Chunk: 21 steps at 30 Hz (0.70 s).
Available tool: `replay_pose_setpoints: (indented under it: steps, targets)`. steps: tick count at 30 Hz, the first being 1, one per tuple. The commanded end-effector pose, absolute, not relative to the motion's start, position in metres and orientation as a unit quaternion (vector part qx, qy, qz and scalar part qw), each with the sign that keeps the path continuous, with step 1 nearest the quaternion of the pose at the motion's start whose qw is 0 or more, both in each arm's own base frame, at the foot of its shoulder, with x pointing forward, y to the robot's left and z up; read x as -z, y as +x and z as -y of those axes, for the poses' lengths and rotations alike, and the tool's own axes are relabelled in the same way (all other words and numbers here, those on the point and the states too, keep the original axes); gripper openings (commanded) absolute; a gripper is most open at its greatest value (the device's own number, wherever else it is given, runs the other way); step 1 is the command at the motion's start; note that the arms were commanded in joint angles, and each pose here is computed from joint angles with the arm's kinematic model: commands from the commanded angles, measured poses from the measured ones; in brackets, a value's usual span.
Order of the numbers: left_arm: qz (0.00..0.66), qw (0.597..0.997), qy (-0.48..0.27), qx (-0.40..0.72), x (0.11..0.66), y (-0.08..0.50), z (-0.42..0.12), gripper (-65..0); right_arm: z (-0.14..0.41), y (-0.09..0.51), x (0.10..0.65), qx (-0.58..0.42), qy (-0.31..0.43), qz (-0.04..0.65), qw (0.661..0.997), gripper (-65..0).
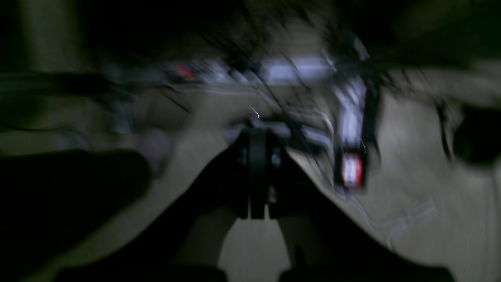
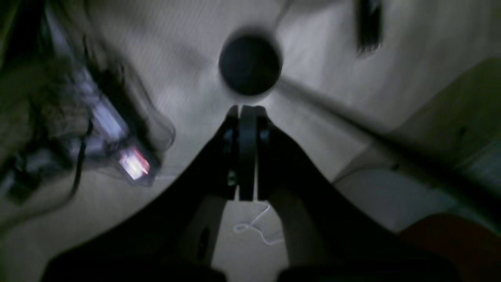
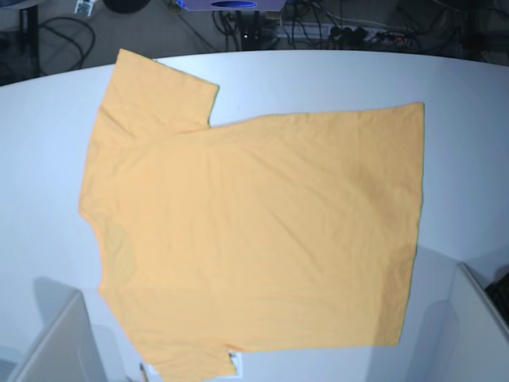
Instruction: Fold the T-shirt properly
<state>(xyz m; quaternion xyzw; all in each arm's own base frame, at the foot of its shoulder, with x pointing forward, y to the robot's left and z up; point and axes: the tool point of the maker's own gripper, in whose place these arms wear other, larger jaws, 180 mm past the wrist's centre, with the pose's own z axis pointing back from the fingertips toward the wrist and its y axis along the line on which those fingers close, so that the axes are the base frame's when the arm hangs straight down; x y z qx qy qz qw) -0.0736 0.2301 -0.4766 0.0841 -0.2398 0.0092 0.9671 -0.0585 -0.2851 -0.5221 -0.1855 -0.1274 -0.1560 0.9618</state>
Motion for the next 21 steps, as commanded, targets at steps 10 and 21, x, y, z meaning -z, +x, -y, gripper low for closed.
replay_pose_setpoints:
  steps: [10,21]
  targets:
    - [0.404,0.908,0.111,0.016,0.356,0.019,-0.238,-65.0,0.312,0.072,0.393,0.177,-0.235,0.306,0.906,-65.0]
    - [0.458,0.881,0.123,0.007,0.344,0.06,-0.247,-65.0,0.253,0.161,0.366,0.256,0.066,0.362,0.894,-59.3]
